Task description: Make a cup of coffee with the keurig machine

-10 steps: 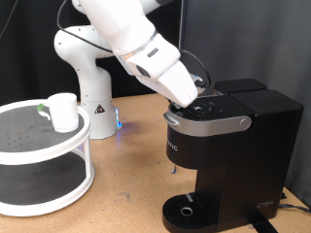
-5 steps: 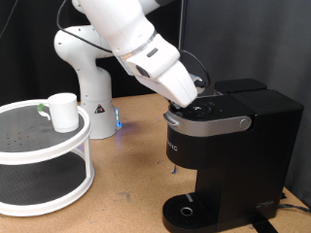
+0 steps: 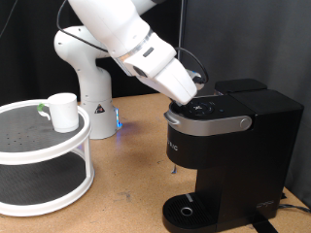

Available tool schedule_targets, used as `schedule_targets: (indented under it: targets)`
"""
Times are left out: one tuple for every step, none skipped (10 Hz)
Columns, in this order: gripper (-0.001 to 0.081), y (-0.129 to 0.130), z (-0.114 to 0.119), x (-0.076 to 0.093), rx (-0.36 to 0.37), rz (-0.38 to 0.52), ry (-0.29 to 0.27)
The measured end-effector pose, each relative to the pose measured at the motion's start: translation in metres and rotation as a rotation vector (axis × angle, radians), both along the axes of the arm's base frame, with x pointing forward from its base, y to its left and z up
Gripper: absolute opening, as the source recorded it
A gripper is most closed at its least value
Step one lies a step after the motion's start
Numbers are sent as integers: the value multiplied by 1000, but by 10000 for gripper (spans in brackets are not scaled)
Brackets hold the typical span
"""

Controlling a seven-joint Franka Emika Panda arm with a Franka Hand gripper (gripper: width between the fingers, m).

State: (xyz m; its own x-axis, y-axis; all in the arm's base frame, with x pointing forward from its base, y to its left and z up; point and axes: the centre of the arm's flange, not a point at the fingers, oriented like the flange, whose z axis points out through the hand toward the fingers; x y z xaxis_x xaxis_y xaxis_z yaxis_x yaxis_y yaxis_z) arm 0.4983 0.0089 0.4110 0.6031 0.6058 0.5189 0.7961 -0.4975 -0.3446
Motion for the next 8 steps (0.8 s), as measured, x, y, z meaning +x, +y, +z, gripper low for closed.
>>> schedule_targets:
  targets:
    - [1,0,5,0,26,2,-2]
    - [1,-1,11,-2,45,9,-2]
    - [1,0,19,-3,59,16,-7]
    - [1,0,28,-5,69,22,-16]
    - [1,0,36,-6,73,20,-28]
    - [1,0,44,-6,78,11,-37]
    - [1,0,53,-6,92,2,-40]
    - [1,1,63,-6,106,8,-37]
